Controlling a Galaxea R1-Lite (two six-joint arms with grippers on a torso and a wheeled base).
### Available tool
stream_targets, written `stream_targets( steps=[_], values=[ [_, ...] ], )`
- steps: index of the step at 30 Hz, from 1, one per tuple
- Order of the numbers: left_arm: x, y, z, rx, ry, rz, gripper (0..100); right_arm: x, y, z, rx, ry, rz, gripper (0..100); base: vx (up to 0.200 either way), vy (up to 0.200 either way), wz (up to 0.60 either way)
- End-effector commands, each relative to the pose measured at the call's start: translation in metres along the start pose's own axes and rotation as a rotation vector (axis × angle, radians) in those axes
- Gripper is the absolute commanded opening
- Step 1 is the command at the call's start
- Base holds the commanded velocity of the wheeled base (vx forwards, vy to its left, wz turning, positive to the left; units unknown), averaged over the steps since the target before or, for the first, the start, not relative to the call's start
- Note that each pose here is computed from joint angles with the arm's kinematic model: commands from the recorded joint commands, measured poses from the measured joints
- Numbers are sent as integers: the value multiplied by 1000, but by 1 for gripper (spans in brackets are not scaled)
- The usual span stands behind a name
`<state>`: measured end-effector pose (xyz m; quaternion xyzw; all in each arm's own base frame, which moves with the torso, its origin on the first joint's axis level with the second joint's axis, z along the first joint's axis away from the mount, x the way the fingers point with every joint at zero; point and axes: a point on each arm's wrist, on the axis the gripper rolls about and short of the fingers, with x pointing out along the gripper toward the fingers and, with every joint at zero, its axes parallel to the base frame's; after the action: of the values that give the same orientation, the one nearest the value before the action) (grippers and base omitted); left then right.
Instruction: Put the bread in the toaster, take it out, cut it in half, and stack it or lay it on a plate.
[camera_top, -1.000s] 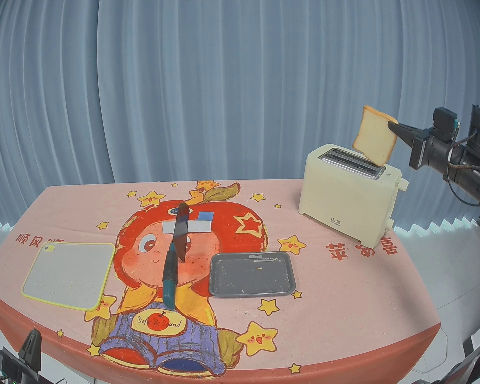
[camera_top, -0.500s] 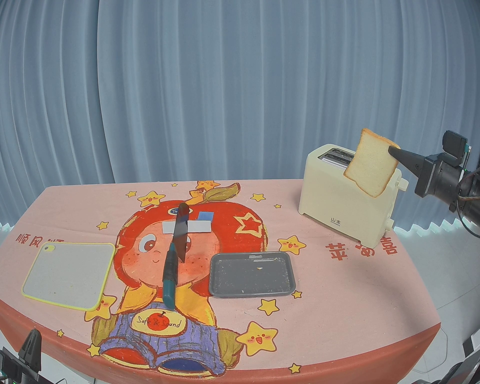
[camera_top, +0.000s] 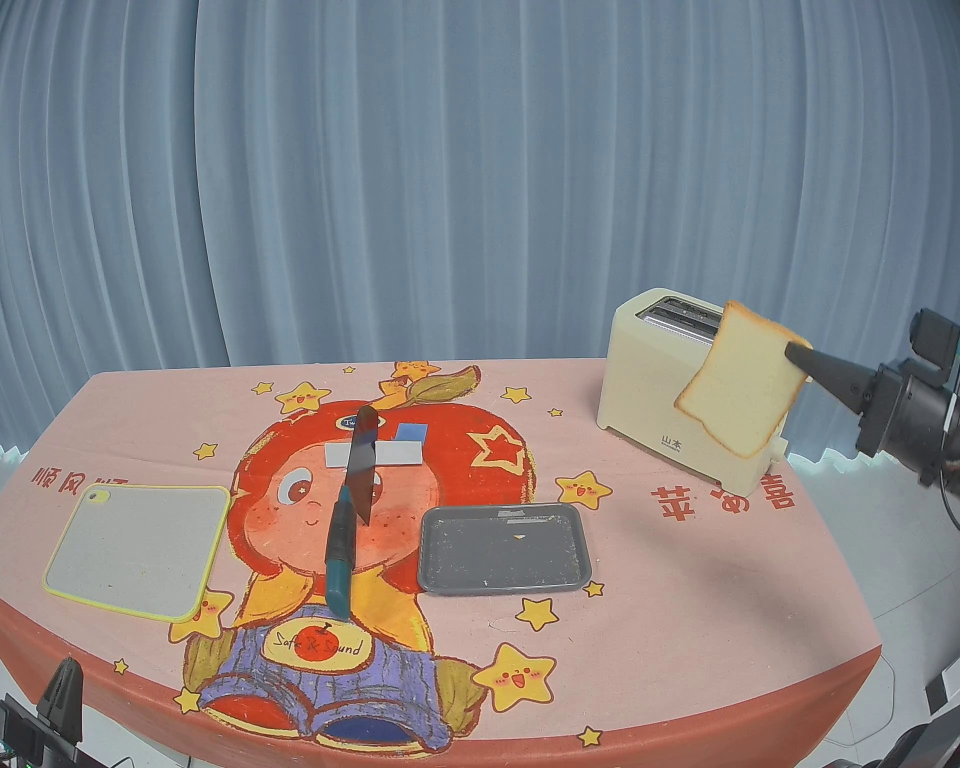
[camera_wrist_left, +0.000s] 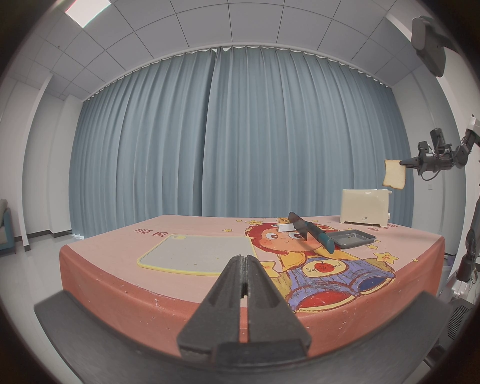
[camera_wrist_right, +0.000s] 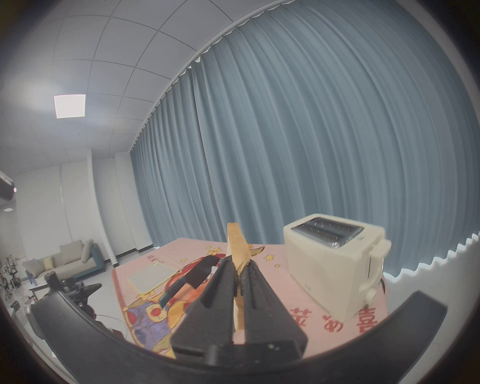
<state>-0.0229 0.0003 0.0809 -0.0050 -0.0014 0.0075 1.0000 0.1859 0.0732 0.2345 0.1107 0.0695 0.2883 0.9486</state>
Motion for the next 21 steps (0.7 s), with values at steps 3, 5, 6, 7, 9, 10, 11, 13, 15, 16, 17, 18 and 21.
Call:
stream_targets(
  steps=[3,5,6,7,9,10,11,13,15,16,17,18,21],
  values=[
    [0,0,-5,1,1,0,0,-25,18,-12,-9,6,88,0,0,0,0],
    [0,0,-5,1,1,2,0,-25,19,-13,-9,8,94,0,0,0,0],
    [0,0,-5,-1,1,0,0,-25,20,-13,-11,11,103,0,0,0,0],
    [0,0,-5,-1,1,2,0,-25,20,-14,-10,14,101,0,0,0,0],
    [0,0,-5,-1,1,2,0,-28,21,-19,-13,25,103,0,0,0,0],
    [0,0,-5,-1,1,2,0,-29,21,-20,-13,27,104,0,0,0,0],
    [0,0,-5,-1,1,2,0,-31,21,-22,-10,30,103,0,0,0,0],
    [0,0,-5,-1,1,0,0,-31,20,-23,-11,34,101,0,0,0,0],
    [0,0,-5,-1,1,0,0,-32,21,-22,-14,29,105,0,0,0,0],
    [0,0,-5,-1,1,2,0,-32,21,-22,-16,27,105,0,0,0,0],
    [0,0,-5,-1,1,2,0,-32,21,-21,-27,24,108,0,0,0,0],
    [0,0,-5,1,1,0,0,-32,21,-21,-31,24,104,0,0,0,0],
    [0,0,-5,1,0,2,0,-32,21,-23,-43,28,104,0,0,0,0]
  ],
)
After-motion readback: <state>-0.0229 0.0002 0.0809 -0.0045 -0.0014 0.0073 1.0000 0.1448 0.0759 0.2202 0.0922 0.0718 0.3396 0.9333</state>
